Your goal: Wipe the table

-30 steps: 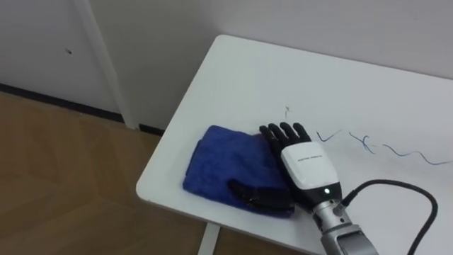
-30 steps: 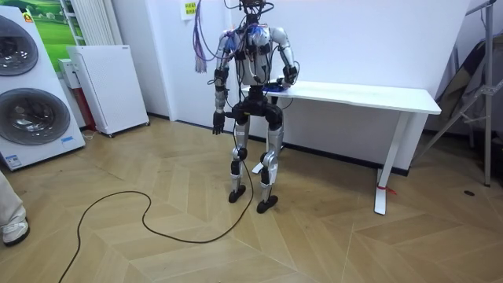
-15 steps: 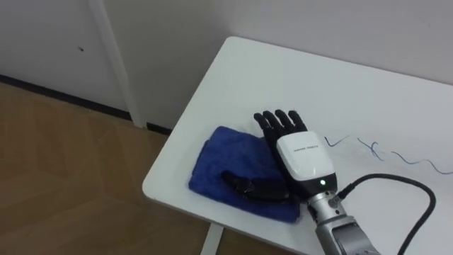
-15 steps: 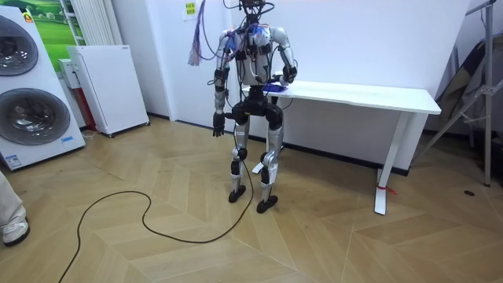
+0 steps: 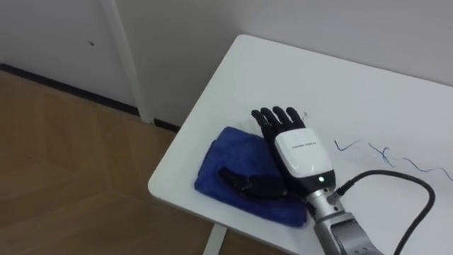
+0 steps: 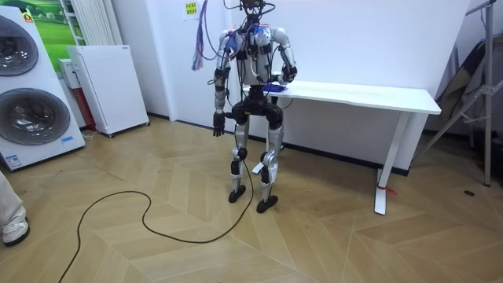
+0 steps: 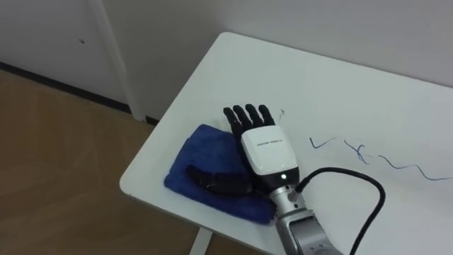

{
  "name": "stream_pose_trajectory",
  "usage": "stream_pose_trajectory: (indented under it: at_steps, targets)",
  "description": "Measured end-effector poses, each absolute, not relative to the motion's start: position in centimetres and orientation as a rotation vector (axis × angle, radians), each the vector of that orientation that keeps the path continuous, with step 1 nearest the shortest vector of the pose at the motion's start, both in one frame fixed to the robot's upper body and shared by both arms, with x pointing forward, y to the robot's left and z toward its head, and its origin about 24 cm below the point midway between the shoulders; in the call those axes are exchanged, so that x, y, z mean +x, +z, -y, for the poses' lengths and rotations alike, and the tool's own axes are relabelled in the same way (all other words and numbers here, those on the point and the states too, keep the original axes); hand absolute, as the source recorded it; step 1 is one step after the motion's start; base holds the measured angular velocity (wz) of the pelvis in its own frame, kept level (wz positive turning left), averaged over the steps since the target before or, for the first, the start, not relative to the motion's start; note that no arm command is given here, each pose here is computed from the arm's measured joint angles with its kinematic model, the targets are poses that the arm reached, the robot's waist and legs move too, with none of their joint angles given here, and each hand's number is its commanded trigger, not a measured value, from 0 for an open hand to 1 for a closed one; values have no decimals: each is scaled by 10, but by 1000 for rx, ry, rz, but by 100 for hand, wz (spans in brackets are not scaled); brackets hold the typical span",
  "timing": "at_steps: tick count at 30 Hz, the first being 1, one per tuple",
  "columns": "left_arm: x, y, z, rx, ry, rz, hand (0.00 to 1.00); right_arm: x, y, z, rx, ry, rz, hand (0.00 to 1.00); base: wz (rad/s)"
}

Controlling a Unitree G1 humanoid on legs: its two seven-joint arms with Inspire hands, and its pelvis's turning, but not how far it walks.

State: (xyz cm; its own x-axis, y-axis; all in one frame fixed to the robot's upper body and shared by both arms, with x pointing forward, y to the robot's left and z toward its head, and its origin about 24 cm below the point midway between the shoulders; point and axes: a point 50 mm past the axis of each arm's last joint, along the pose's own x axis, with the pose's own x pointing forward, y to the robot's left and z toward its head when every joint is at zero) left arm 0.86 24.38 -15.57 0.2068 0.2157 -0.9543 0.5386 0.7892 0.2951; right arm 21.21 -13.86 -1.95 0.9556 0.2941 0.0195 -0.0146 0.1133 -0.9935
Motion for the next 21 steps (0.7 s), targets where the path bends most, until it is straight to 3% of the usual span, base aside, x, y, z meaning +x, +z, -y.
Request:
stream_pose_trajectory:
  at_steps: [17,21]
  targets:
    - [5,-156,-241,687,-264,-1390,0,197,-52,150,-1386,317,37,0,4]
    - [4,-156,-245,693,-247,-1397,0,197,-54,138,-1360,354,79,0,-21]
